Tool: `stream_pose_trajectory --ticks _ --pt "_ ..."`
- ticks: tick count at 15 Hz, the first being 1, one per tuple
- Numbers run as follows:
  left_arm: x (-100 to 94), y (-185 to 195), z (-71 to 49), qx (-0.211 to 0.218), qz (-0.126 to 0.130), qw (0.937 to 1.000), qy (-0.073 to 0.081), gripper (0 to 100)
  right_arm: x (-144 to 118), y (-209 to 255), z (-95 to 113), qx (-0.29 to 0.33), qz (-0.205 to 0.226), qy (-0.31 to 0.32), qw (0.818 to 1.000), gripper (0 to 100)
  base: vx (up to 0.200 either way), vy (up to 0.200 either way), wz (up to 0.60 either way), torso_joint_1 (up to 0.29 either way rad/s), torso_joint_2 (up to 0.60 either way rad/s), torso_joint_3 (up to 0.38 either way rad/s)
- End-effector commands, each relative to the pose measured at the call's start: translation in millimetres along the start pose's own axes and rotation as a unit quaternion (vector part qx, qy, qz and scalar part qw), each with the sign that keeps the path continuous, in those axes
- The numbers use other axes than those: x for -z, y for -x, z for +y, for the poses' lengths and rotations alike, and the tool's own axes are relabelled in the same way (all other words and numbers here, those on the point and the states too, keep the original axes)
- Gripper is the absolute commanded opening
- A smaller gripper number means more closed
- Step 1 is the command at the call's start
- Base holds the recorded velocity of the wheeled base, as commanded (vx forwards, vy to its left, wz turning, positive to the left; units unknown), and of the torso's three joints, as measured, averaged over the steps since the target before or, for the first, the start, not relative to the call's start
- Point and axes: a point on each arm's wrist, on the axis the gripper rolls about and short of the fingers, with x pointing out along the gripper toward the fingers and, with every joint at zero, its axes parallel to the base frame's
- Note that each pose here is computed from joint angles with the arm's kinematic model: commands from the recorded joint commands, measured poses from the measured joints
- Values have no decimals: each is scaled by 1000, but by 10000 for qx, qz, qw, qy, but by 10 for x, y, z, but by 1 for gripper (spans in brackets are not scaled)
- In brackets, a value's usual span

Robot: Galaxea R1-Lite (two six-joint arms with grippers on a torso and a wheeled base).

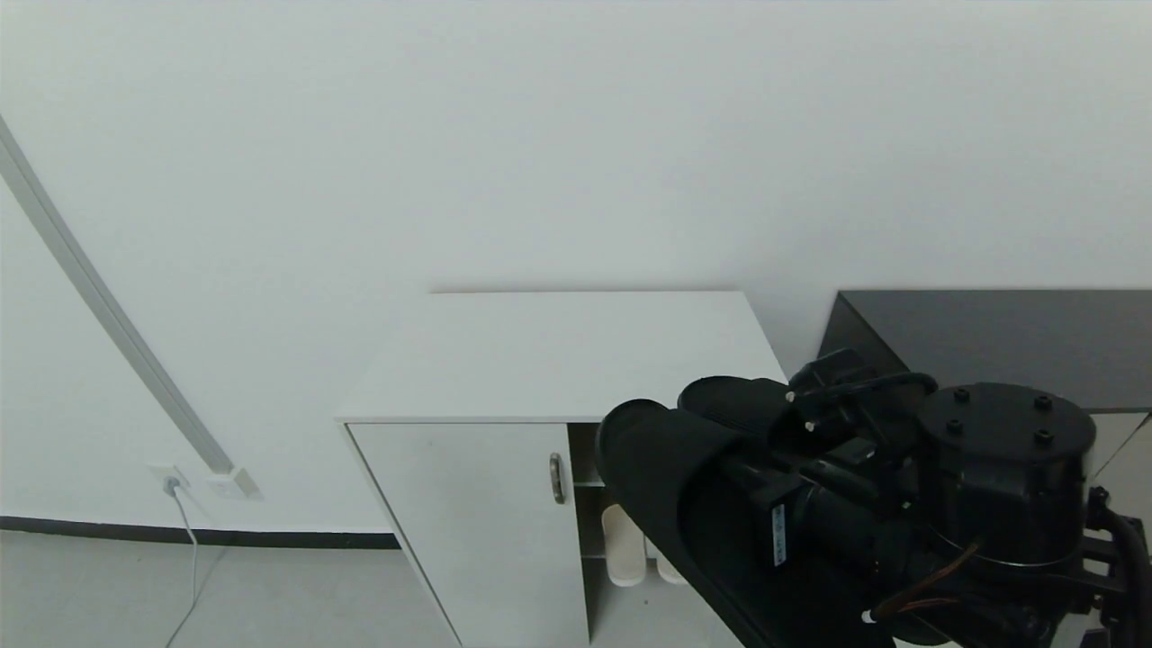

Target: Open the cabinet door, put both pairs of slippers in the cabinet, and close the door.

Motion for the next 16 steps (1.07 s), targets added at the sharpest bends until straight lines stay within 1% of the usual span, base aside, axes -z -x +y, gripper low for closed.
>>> stream_pose_trajectory --ticks 1,12,16 --pt "0 -1 0 -6 8 10000 4 0 18 -4 1 2 27 9 10000 0 0 0 0 0 0 0" --pt "0 -1 0 -6 8 10000 -11 0 80 75 -28 20 103 80 9999 0 0 0 0 0 0 0" --pt "0 -1 0 -6 8 10000 -11 0 87 70 -23 7 119 88 9999 0 0 0 0 -142 322 176"
